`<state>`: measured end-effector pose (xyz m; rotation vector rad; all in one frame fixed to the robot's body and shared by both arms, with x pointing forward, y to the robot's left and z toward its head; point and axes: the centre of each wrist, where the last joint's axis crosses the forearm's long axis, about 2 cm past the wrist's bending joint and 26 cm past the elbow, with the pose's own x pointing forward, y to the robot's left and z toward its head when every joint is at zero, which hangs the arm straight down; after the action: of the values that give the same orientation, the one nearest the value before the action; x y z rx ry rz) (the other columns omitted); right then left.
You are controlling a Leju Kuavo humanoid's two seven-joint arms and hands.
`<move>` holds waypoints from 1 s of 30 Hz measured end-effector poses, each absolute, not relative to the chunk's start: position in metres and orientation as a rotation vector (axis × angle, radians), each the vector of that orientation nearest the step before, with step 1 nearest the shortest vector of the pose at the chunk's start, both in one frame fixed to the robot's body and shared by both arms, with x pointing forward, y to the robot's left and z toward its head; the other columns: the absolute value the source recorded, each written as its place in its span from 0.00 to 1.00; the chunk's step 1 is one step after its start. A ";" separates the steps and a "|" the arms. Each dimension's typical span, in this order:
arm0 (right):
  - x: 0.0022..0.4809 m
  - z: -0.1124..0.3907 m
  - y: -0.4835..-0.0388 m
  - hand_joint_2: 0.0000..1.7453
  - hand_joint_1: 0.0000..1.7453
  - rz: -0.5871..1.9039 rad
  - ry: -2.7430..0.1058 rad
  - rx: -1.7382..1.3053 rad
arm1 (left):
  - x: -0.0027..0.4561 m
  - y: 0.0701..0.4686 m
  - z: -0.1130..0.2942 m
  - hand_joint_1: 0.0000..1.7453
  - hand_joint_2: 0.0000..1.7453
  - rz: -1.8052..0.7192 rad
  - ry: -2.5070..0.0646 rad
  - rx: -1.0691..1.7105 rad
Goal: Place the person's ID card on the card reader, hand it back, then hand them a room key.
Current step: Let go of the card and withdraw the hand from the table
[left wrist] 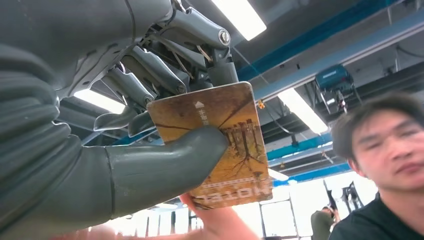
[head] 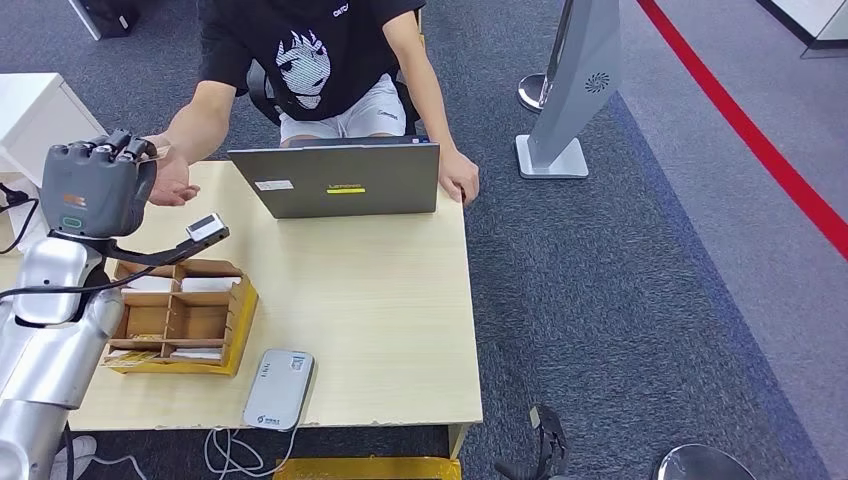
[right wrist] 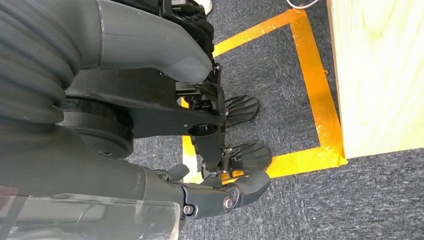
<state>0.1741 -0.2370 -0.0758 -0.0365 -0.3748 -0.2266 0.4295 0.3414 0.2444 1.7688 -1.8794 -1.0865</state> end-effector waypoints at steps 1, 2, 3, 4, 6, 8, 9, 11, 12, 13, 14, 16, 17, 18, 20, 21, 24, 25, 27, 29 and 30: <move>0.175 -0.076 -0.237 1.00 0.00 -0.224 -0.375 -0.037 | 0.432 0.342 0.244 0.56 1.00 -1.091 -1.871 1.770; 0.175 -0.075 -0.236 1.00 0.00 -0.223 -0.375 -0.039 | 0.434 0.342 0.244 0.33 1.00 -1.099 -1.865 1.768; 0.175 -0.075 -0.236 1.00 0.00 -0.222 -0.375 -0.040 | 0.434 0.342 0.242 0.10 1.00 -1.107 -1.861 1.766; 0.175 -0.075 -0.235 1.00 0.00 -0.221 -0.375 -0.040 | 0.435 0.341 0.240 0.03 1.00 -1.117 -1.857 1.762; 0.175 -0.075 -0.235 1.00 0.00 -0.218 -0.375 -0.041 | 0.434 0.339 0.236 0.00 1.00 -1.138 -1.850 1.754; 0.175 -0.075 -0.235 1.00 0.00 -0.214 -0.376 -0.042 | 0.433 0.337 0.231 0.00 1.00 -1.160 -1.846 1.745; 0.175 -0.075 -0.235 1.00 0.00 -0.213 -0.376 -0.042 | 0.432 0.337 0.228 0.00 1.00 -1.171 -1.844 1.739; 0.175 -0.075 -0.234 1.00 0.00 -0.212 -0.377 -0.041 | 0.428 0.337 0.220 0.00 1.00 -1.190 -1.841 1.721; 0.174 -0.075 -0.234 1.00 0.00 -0.211 -0.378 -0.041 | 0.426 0.338 0.216 0.00 1.00 -1.198 -1.841 1.710; 0.174 -0.076 -0.234 1.00 0.00 -0.211 -0.378 -0.042 | 0.423 0.338 0.211 0.00 1.00 -1.204 -1.843 1.698; 0.173 -0.076 -0.234 1.00 0.00 -0.212 -0.377 -0.042 | 0.419 0.338 0.207 0.00 1.00 -1.209 -1.848 1.685; 0.172 -0.076 -0.234 1.00 0.00 -0.213 -0.375 -0.043 | 0.411 0.340 0.199 0.00 1.00 -1.209 -1.874 1.657; 0.171 -0.077 -0.234 1.00 0.00 -0.215 -0.373 -0.043 | 0.406 0.340 0.196 0.00 1.00 -1.201 -1.892 1.643; 0.169 -0.077 -0.234 1.00 0.00 -0.217 -0.372 -0.043 | 0.401 0.341 0.194 0.00 1.00 -1.188 -1.917 1.626; 0.167 -0.078 -0.234 1.00 0.00 -0.219 -0.370 -0.044 | 0.390 0.342 0.189 0.00 1.00 -1.151 -1.965 1.601; 0.166 -0.079 -0.234 1.00 0.00 -0.220 -0.370 -0.044 | 0.385 0.343 0.188 0.00 1.00 -1.131 -1.986 1.593; 0.164 -0.079 -0.235 1.00 0.00 -0.225 -0.368 -0.048 | 0.371 0.343 0.185 0.00 1.00 -1.061 -2.073 1.553; 0.163 -0.080 -0.235 1.00 0.00 -0.228 -0.367 -0.049 | 0.366 0.343 0.184 0.00 1.00 -1.026 -2.123 1.532; 0.161 -0.080 -0.235 1.00 0.00 -0.233 -0.365 -0.053 | 0.355 0.342 0.183 0.00 1.00 -0.943 -2.203 1.507; 0.159 -0.081 -0.235 1.00 0.00 -0.234 -0.365 -0.054 | 0.343 0.342 0.179 0.00 1.00 -0.855 -2.236 1.496; 0.158 -0.081 -0.235 1.00 0.00 -0.235 -0.365 -0.055 | 0.336 0.341 0.177 0.00 1.00 -0.805 -2.248 1.489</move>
<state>0.1580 -0.2350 -0.0814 -0.0552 -0.3651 -0.2349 0.3363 0.3410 0.1772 1.4893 -2.2480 -0.8051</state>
